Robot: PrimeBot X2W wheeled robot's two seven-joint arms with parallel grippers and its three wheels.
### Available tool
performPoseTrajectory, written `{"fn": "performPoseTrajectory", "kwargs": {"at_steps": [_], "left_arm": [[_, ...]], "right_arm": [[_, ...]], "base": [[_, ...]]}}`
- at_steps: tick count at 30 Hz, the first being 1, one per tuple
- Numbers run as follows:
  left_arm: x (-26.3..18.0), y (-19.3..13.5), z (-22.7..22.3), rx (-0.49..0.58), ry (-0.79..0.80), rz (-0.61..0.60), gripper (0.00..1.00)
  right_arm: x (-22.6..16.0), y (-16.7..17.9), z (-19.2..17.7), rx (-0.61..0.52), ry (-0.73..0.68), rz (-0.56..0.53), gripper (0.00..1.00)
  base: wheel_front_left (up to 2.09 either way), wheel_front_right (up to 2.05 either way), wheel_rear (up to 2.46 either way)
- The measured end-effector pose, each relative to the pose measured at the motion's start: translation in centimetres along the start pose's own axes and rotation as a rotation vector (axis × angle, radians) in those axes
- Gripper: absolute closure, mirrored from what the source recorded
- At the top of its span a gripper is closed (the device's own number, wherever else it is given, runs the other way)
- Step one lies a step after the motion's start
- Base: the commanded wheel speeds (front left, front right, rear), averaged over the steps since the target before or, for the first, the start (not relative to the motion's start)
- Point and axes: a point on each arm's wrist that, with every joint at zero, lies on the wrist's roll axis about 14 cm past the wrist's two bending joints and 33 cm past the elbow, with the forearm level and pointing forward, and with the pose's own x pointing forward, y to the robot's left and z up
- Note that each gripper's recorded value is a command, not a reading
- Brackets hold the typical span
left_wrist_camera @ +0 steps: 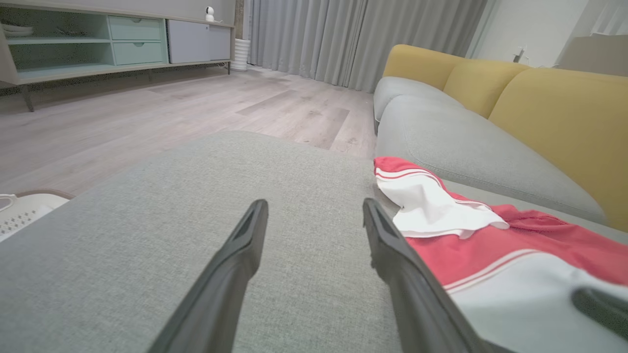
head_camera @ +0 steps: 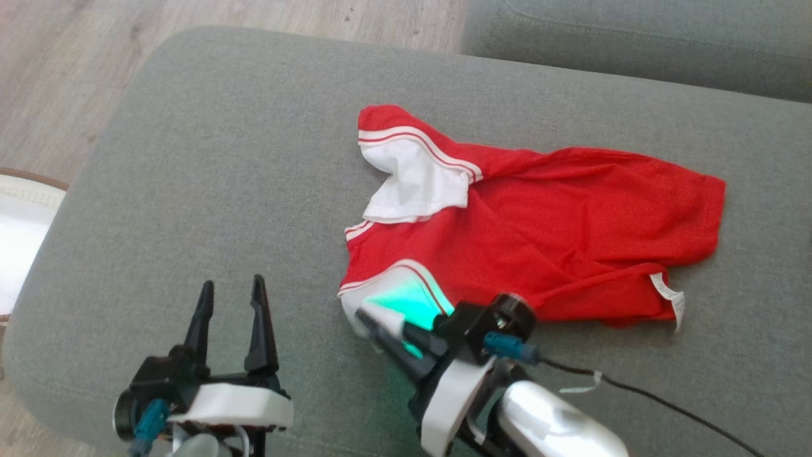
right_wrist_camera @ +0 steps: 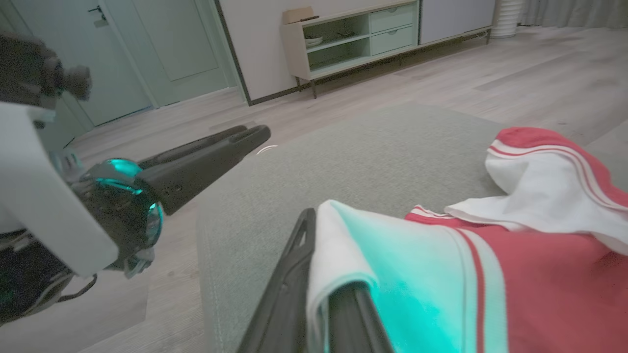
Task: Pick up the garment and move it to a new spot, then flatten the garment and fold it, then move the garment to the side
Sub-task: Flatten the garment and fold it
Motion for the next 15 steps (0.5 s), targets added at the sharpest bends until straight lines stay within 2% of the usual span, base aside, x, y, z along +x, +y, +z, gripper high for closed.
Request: {"fn": "performPoseTrajectory", "kwargs": {"at_steps": [1,4,7,15], "left_arm": [[-0.1,0.3,0.2,0.002,-0.006,0.007,0.0],[-0.5,0.6,-0.1,0.002,0.0,0.014,0.0],[-0.8,0.3,-0.5,0.0,0.012,0.007,0.0],[-0.2,-2.3,-0.6,0.006,0.013,-0.08,0.0]], "right_arm": [[0.0,0.6,-0.3,-0.008,0.011,0.019,0.0],[-0.1,1.5,-0.8,-0.002,0.028,0.04,0.0],[-0.4,0.8,-1.0,-0.011,0.03,0.013,0.0],[-3.1,-4.5,0.6,-0.029,-0.047,-0.195,0.0]], "base": [[0.0,0.0,0.0],[0.0,0.0,0.0],[0.0,0.0,0.0],[0.0,0.0,0.0]]}}
